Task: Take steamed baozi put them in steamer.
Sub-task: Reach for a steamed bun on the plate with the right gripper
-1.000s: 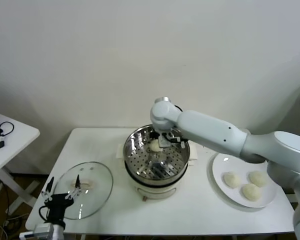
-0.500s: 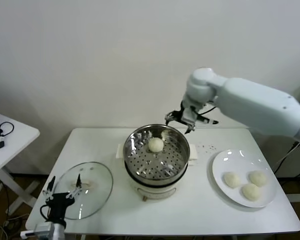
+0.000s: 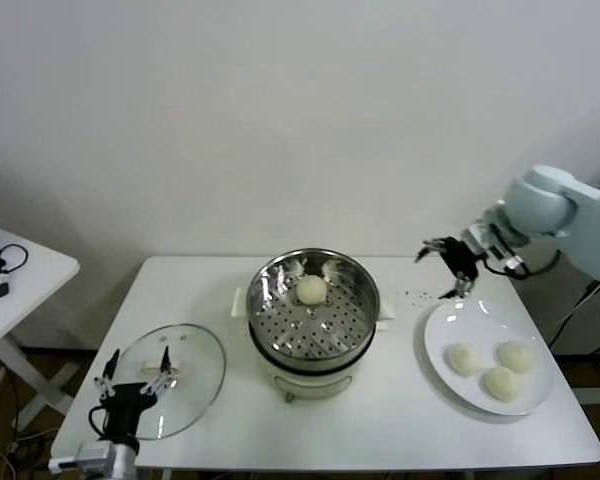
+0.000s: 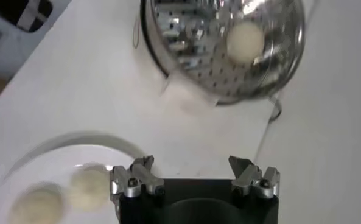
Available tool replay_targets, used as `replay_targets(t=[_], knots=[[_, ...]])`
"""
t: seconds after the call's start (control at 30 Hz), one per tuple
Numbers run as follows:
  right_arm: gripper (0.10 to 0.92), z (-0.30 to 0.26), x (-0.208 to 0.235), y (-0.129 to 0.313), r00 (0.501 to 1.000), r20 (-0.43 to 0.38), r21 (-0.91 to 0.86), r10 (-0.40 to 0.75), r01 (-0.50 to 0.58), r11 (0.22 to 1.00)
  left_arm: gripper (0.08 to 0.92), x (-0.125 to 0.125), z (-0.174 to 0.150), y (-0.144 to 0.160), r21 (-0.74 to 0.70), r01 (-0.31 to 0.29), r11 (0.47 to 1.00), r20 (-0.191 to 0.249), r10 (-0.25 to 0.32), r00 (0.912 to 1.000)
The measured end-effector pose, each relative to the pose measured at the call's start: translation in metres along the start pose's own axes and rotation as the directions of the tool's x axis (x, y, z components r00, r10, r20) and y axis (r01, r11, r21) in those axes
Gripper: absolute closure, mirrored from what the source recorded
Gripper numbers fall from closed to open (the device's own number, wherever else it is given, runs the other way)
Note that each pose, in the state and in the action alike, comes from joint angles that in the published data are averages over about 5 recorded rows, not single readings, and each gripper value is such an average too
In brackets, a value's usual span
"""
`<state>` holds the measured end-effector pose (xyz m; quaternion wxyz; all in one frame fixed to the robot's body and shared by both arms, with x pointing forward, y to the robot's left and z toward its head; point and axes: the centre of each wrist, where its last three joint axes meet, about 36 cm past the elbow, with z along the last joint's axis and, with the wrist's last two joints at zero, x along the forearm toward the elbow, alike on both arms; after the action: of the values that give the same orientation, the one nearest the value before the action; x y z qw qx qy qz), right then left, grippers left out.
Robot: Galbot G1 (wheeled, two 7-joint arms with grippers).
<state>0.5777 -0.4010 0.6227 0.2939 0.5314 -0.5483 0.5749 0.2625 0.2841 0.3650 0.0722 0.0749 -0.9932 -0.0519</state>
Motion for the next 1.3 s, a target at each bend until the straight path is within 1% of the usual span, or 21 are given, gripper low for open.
replay_targets(t=[0.2,0.4,0.63,0.9,1.07,1.3], knots=[[0.2,0.03,-0.024,0.033,0.998,-0.039,-0.136,-0.057,0.051,0.989,0.177,0.0,0.001,-0.003,0.005,-0.004,1.0,-0.001,0.004,1.0],[0.2,0.044,-0.058,0.048,0.989,-0.069,-0.205,-0.129,0.113,0.972,0.177,0.001,-0.003,-0.001,0.003,-0.002,1.0,0.003,0.002,1.0],[0.2,0.046,-0.1,0.048,0.977,-0.085,-0.239,-0.194,0.169,0.956,0.177,0.003,-0.007,0.004,-0.002,0.009,1.0,0.009,-0.009,0.9999],[0.2,0.045,-0.135,0.042,0.969,-0.096,-0.257,-0.227,0.196,0.946,0.177,0.005,-0.004,0.01,-0.004,0.024,1.0,0.003,-0.024,0.9997],[0.2,0.044,-0.15,0.038,0.966,-0.106,-0.262,-0.237,0.203,0.944,0.177,0.005,-0.003,0.012,-0.005,0.029,1.0,0.001,-0.029,0.9996],[0.2,0.043,-0.16,0.035,0.963,-0.115,-0.267,-0.246,0.208,0.941,0.177,0.005,-0.004,0.012,-0.004,0.029,1.0,0.003,-0.029,0.9996]])
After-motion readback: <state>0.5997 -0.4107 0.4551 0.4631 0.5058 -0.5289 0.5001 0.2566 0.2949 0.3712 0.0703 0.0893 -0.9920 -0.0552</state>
